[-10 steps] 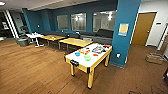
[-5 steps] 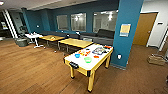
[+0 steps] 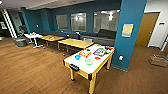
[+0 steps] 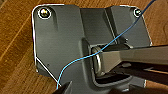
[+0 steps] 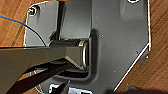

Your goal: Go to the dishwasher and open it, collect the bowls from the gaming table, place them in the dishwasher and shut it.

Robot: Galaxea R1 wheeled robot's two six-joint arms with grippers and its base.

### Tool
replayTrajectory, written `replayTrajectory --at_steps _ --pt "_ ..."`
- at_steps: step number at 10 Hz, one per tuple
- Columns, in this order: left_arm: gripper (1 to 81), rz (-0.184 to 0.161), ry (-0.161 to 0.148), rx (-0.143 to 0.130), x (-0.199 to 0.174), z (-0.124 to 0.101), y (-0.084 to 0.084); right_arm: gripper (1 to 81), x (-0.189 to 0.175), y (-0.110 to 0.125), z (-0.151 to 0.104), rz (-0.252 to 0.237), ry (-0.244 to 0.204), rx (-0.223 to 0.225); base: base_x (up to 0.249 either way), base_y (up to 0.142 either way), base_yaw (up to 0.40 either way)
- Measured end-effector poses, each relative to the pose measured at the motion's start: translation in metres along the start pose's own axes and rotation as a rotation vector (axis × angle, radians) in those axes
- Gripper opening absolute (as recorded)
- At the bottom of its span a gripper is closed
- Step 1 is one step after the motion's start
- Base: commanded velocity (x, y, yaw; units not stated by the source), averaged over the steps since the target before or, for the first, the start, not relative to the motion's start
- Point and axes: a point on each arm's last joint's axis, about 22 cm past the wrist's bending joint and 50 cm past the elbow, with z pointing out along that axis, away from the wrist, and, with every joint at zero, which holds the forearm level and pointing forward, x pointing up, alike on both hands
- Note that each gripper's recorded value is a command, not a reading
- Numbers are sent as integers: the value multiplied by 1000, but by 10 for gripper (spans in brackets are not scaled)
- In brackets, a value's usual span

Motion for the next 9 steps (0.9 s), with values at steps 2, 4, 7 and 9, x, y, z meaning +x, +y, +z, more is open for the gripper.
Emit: replayTrajectory --at_steps 2,4,7,9 --pt "811 1 4 13 3 -2 -10 811 1 -10 2 0 2 13 140 114 0" --pt "811 0 -3 12 -2 -2 -9 811 -2 -7 1 1 -3 8 139 89 0" --pt "811 0 -2 9 -1 -2 -7 811 -1 -6 1 0 -1 7 141 82 0" --pt "811 0 -1 12 -1 -2 -9 811 -1 -6 1 0 -1 7 146 63 0"
